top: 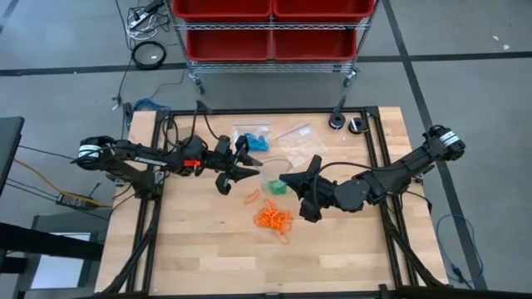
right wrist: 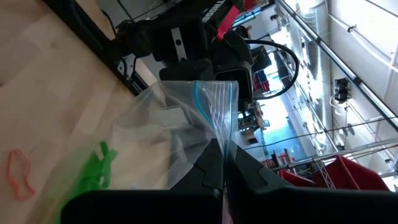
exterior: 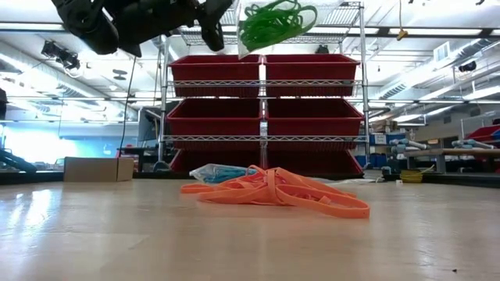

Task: Sort rubber bands
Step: Close the bottom transparent zip bag

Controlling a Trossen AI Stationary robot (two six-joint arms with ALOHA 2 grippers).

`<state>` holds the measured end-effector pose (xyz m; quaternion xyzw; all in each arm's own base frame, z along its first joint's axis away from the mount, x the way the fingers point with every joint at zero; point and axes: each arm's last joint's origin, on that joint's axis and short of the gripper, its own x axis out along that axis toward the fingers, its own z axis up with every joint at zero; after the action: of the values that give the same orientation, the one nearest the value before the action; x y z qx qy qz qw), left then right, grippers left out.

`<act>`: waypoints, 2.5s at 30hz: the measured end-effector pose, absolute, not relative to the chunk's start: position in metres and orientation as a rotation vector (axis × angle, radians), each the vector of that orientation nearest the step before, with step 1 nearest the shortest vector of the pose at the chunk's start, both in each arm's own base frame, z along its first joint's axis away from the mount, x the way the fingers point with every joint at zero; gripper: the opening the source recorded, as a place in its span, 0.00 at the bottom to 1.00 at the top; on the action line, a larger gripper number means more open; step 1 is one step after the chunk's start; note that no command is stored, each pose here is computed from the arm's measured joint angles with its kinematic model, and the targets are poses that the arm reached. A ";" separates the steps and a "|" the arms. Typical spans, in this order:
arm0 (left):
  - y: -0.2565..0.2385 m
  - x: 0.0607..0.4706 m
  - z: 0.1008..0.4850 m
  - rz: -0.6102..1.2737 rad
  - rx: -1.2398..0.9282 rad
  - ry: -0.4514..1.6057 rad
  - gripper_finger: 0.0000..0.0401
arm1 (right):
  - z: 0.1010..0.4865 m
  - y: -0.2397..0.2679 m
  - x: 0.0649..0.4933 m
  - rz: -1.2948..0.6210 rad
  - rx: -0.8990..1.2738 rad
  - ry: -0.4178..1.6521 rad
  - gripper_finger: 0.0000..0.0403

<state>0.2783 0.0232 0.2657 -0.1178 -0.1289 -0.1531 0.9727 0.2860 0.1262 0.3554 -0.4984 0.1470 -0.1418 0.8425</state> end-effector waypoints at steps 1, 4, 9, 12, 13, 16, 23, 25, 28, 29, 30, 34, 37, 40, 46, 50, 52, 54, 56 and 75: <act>0.023 0.278 0.266 -0.309 -0.237 -0.262 0.32 | 0.355 0.126 0.286 -0.300 -1.052 0.310 0.00; 0.023 0.278 0.266 -0.310 -0.234 -0.267 0.27 | 0.355 0.126 0.286 -0.301 -1.042 0.309 0.00; 0.022 0.278 0.267 -0.313 -0.210 -0.275 0.17 | 0.354 0.125 0.286 -0.303 -1.029 0.319 0.00; 0.018 0.278 0.269 -0.323 -0.172 -0.301 0.07 | 0.353 0.124 0.286 -0.316 -1.019 0.334 0.00; 0.017 0.277 0.269 -0.326 -0.162 -0.309 0.04 | 0.352 0.124 0.286 -0.319 -1.018 0.344 0.00; 0.014 0.277 0.270 -0.337 -0.147 -0.322 0.02 | 0.349 0.123 0.285 -0.339 -1.024 0.378 0.00; 0.014 0.277 0.270 -0.348 -0.145 -0.320 0.01 | 0.344 0.122 0.283 -0.334 -0.991 0.412 0.00; 0.013 0.277 0.270 -0.351 -0.145 -0.319 0.01 | 0.341 0.122 0.283 -0.293 -0.961 0.413 0.00; 0.013 0.277 0.270 -0.357 -0.145 -0.315 0.00 | 0.337 0.121 0.283 -0.246 -0.916 0.425 0.00; 0.012 0.277 0.270 -0.361 -0.146 -0.312 0.00 | 0.336 0.120 0.283 -0.237 -0.905 0.434 0.00; 0.011 0.277 0.270 -0.364 -0.147 -0.309 0.00 | 0.335 0.120 0.283 -0.231 -0.895 0.443 0.00; 0.009 0.278 0.269 -0.374 -0.153 -0.304 0.00 | 0.332 0.118 0.283 -0.218 -0.874 0.462 0.00; 0.008 0.278 0.269 -0.377 -0.158 -0.297 0.00 | 0.331 0.116 0.284 -0.194 -0.866 0.468 0.00; 0.008 0.278 0.268 -0.378 -0.158 -0.286 0.00 | 0.330 0.112 0.286 -0.163 -0.842 0.472 0.00; 0.008 0.280 0.263 -0.372 -0.161 -0.239 0.00 | 0.327 0.106 0.288 -0.130 -0.831 0.495 0.00; 0.008 0.280 0.261 -0.367 -0.151 -0.216 0.00 | 0.328 0.100 0.288 -0.087 -0.773 0.537 0.00; 0.008 0.281 0.260 -0.366 -0.151 -0.203 0.00 | 0.327 0.097 0.287 -0.068 -0.737 0.560 0.00; 0.008 0.281 0.259 -0.363 -0.153 -0.196 0.00 | 0.328 0.096 0.286 -0.052 -0.726 0.590 0.00; 0.008 0.281 0.258 -0.349 -0.157 -0.189 0.00 | 0.331 0.096 0.285 -0.031 -0.711 0.599 0.00; 0.007 0.283 0.245 -0.336 -0.199 -0.050 0.00 | 0.340 0.091 0.284 0.189 -0.551 0.660 0.00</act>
<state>0.2834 0.0072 0.2451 -0.0987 -0.0248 -0.1669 0.9807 0.2836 0.0908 0.3399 -0.2667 0.3193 0.0914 0.9047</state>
